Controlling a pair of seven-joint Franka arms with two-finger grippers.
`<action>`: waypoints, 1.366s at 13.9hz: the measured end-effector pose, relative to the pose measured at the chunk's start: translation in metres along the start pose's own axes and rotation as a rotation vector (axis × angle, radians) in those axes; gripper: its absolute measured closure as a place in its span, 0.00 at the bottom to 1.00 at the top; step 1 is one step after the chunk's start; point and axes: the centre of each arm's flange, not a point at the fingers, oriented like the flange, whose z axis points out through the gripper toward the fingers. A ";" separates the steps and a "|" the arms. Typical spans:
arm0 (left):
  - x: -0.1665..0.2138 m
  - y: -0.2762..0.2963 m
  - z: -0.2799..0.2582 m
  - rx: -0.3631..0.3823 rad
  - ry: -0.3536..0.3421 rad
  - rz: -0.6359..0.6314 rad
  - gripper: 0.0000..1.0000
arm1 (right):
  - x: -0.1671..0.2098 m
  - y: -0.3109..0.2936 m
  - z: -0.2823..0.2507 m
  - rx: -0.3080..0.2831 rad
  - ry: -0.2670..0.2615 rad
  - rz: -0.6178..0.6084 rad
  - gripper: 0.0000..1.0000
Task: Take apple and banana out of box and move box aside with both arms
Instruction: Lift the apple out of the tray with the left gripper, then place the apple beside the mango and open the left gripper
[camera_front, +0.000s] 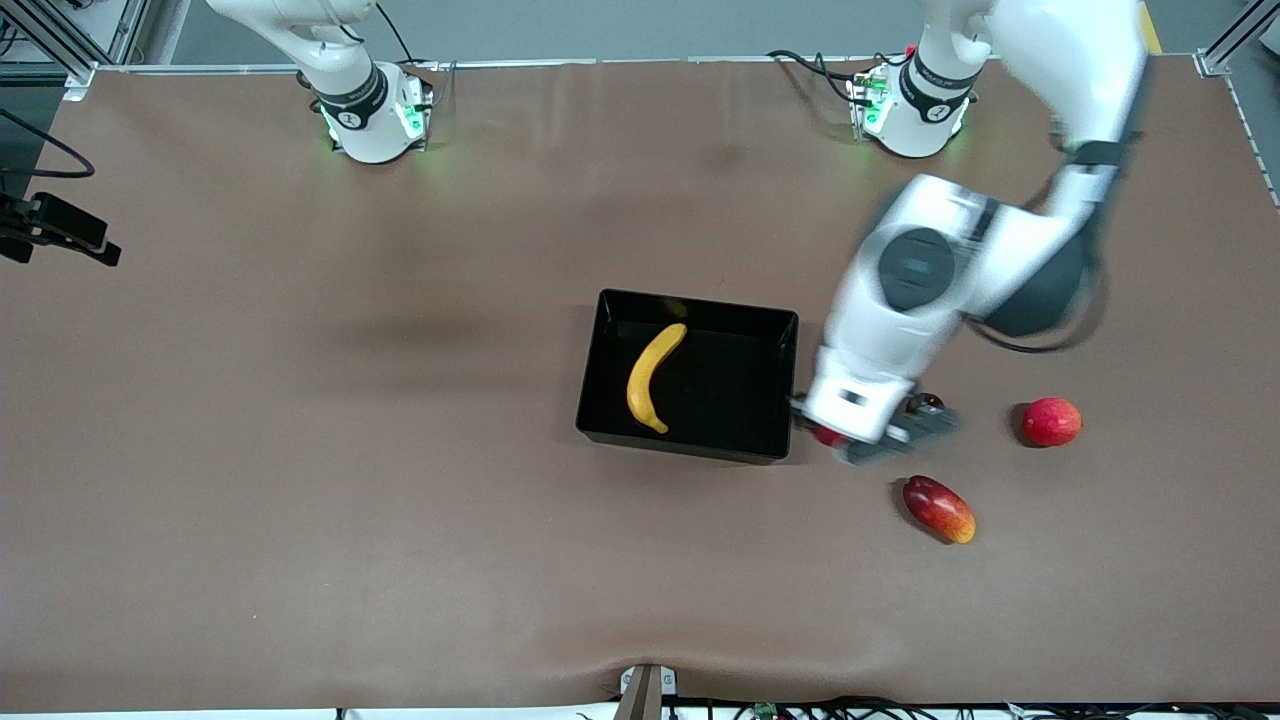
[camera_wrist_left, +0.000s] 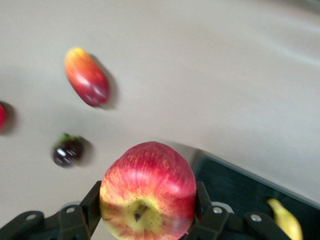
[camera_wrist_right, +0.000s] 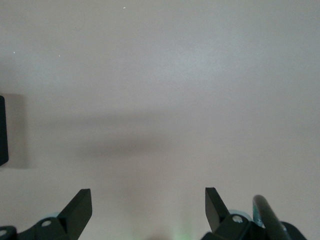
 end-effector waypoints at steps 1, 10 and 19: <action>0.017 -0.026 0.003 0.001 -0.006 0.024 0.26 | 0.000 0.000 0.000 0.000 0.000 0.000 0.00; 0.079 -0.143 0.110 0.007 -0.072 0.106 0.26 | 0.000 0.000 0.000 0.000 0.000 0.000 0.00; 0.067 -0.185 0.183 0.053 -0.069 0.122 0.26 | 0.000 0.000 0.000 0.000 -0.001 0.001 0.00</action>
